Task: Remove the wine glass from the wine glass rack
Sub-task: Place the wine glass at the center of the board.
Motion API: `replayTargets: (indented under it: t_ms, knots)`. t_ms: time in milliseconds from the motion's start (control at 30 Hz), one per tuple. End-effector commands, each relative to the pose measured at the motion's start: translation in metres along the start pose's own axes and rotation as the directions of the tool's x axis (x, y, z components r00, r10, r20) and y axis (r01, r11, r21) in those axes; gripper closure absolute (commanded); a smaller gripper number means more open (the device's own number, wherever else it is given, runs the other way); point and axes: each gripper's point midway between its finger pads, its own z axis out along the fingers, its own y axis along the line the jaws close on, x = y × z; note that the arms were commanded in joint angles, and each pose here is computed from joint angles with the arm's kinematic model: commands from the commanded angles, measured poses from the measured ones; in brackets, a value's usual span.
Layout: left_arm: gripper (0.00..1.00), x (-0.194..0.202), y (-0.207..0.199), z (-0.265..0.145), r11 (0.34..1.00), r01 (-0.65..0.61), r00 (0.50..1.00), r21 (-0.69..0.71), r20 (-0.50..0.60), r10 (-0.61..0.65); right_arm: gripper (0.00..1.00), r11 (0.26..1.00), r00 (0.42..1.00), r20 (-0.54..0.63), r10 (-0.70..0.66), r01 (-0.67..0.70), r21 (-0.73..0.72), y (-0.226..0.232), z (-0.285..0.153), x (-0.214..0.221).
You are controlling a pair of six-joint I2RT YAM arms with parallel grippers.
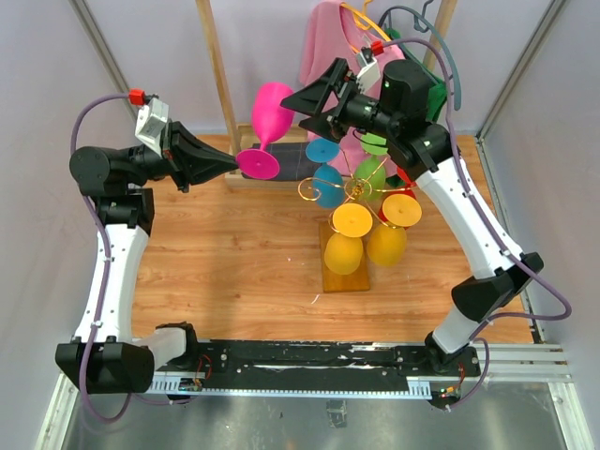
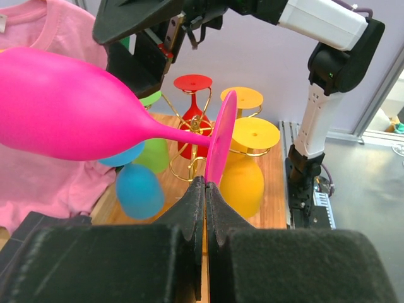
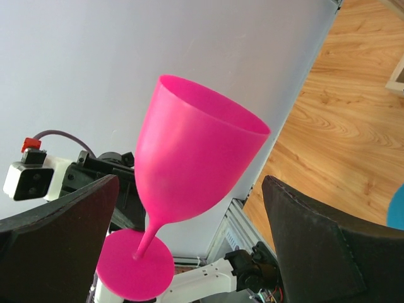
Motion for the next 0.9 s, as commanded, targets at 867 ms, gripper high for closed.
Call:
replayTargets:
  t_ms: [867]
  knots:
    - [1.0,-0.002,-0.01,0.005,0.996,-0.063,0.998,0.059,-0.017,0.064,0.02,0.98,0.993,-0.038,0.112,-0.117,-0.159,0.023,0.047,0.021]
